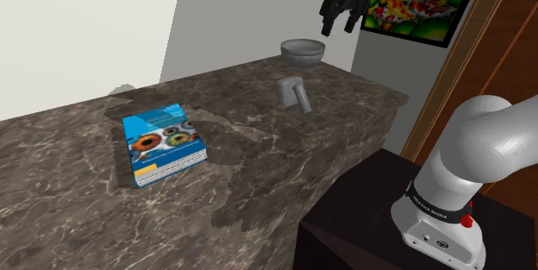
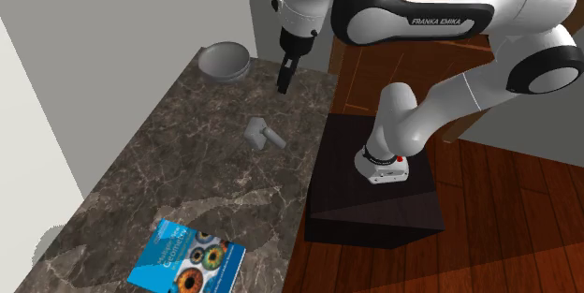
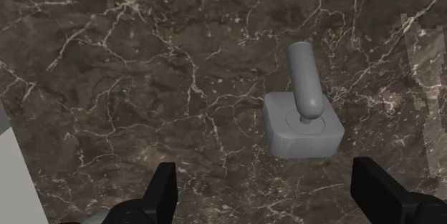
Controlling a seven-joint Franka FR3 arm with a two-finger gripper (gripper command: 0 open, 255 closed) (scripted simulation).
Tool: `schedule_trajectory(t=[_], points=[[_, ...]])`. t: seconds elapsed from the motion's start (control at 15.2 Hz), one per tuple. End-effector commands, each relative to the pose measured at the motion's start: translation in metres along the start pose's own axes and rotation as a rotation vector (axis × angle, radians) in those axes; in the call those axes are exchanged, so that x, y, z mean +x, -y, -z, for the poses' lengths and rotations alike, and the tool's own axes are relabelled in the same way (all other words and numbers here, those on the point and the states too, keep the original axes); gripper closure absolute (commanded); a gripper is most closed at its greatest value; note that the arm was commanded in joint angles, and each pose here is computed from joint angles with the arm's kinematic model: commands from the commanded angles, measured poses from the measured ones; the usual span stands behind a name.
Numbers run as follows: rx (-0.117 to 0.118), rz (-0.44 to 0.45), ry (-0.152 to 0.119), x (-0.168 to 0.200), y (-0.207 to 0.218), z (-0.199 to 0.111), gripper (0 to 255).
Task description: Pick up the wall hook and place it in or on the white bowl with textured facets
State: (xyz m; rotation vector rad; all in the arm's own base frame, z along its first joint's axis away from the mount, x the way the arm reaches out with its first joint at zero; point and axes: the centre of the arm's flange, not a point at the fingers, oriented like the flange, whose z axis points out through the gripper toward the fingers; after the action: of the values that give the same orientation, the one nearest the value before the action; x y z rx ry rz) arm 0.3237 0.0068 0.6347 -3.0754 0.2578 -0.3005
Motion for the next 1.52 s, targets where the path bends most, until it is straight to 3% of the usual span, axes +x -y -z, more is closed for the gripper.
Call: schedule_trajectory(t=[0.0,0.73,1.25,1.45], points=[[0.000,0.000,0.000,0.000,0.000,0.000,0],[0.004,0.070,0.017,0.014,0.072,-0.125,0],[0.004,0.070,0.017,0.013,0.072,-0.166,0],[0.004,0.070,0.017,0.013,0.072,-0.166,0]])
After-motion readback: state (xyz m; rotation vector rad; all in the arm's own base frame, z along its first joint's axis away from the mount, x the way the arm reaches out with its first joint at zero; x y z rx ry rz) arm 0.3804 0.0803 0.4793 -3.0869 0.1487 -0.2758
